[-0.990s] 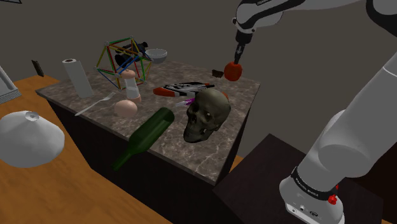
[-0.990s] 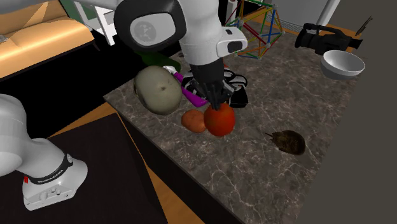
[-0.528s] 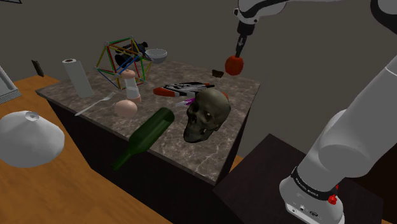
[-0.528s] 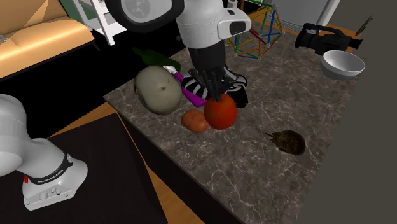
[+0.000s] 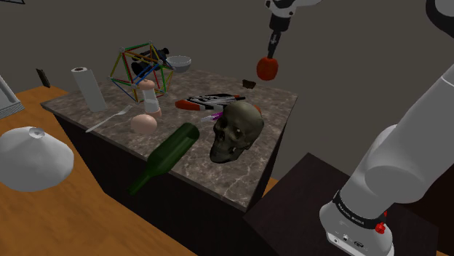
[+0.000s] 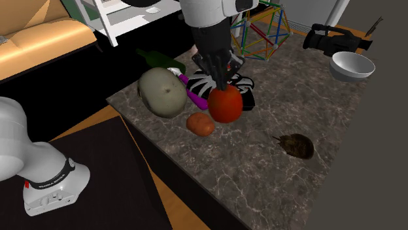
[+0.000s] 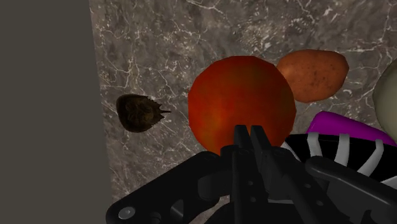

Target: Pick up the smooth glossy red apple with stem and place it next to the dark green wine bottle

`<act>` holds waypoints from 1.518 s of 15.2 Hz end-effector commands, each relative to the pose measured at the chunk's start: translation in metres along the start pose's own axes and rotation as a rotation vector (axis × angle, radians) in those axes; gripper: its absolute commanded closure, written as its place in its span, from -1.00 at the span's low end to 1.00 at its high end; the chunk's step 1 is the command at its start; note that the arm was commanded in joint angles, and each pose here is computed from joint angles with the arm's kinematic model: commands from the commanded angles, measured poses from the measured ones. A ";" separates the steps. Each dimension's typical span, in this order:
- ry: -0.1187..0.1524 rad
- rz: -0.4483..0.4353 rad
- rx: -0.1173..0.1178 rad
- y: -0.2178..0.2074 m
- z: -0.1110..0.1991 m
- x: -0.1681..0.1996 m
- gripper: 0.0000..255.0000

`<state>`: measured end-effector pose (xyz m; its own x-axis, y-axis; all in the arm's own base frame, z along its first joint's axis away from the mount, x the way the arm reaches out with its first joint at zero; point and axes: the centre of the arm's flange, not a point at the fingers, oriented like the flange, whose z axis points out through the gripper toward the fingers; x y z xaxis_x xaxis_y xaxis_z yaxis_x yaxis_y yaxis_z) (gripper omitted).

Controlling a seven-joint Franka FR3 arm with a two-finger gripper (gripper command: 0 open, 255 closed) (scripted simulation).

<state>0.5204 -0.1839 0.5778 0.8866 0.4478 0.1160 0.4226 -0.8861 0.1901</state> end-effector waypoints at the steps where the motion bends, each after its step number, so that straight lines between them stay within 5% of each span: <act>1: 0.000 0.001 0.000 -0.014 -0.004 0.017 1.00; 23: 0.000 0.001 0.000 -0.214 -0.019 0.228 1.00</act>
<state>0.6233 0.0980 0.5820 0.8865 0.4480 0.1157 0.4229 -0.8860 0.1900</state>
